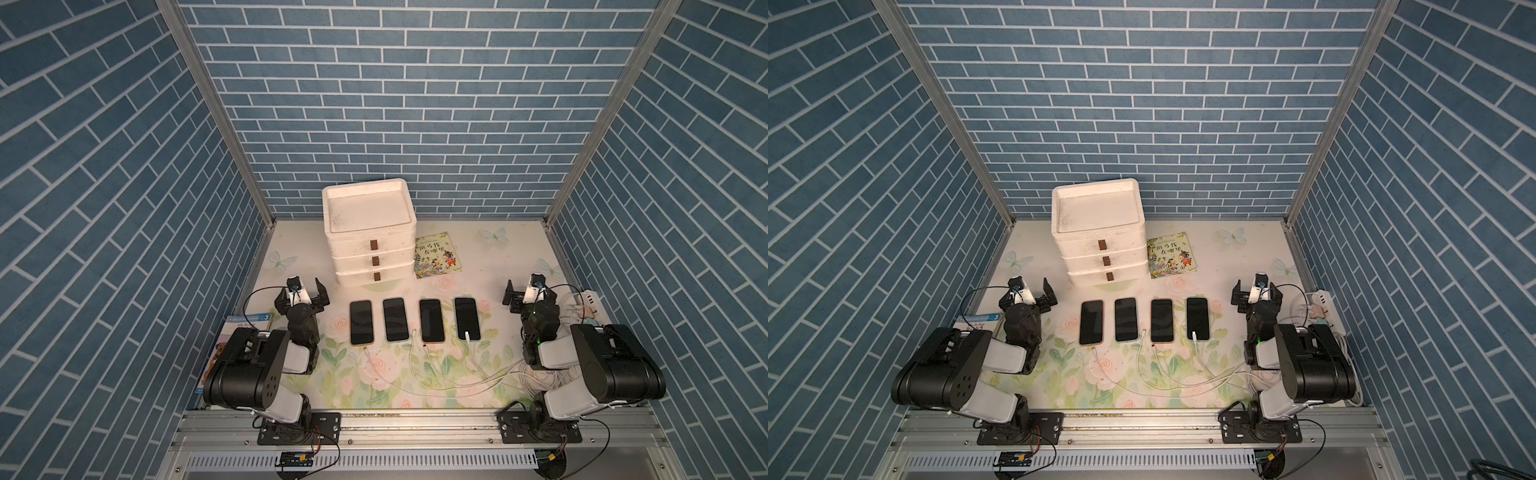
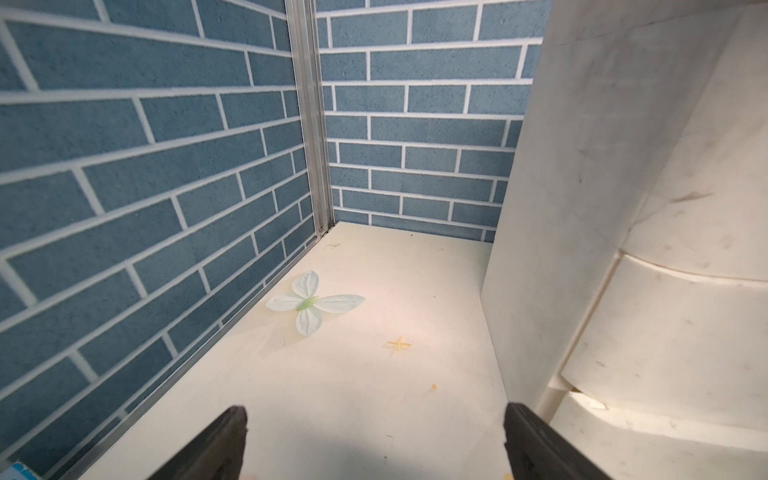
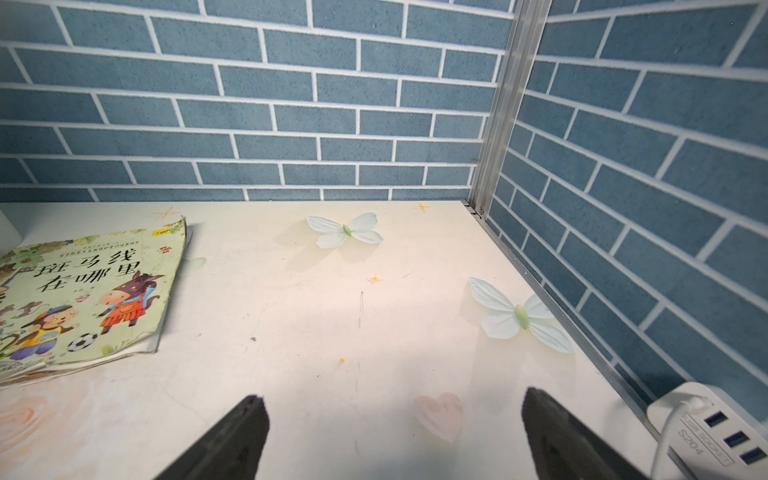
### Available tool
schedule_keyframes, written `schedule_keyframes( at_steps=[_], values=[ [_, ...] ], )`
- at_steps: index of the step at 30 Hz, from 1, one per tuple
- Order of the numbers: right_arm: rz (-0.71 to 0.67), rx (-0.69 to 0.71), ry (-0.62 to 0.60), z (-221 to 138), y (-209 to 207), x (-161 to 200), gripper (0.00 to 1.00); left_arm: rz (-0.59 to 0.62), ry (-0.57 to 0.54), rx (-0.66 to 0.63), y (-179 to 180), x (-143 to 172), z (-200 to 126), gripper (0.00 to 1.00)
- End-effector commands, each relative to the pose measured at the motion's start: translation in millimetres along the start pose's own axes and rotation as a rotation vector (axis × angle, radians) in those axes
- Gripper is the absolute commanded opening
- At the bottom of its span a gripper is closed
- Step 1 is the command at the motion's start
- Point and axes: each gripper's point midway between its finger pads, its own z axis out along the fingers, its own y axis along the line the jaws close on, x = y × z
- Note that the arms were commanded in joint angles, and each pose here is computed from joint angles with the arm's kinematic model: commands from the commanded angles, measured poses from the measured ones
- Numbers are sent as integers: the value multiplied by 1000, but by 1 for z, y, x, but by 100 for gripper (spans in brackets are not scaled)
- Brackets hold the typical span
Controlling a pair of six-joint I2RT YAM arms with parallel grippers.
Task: Unplug the charging cable from the phone
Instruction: Reset both arms
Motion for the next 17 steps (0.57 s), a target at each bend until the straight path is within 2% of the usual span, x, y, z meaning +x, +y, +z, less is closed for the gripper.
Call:
schedule_keyframes(
  at_steps=[1, 17],
  values=[
    [-13, -7, -37, 0, 2, -10, 100, -2, -25, 3, -1, -7, 2, 100],
    [-12, -16, -34, 0, 2, -9, 100, -2, -25, 4, -1, -7, 2, 100]
  ],
)
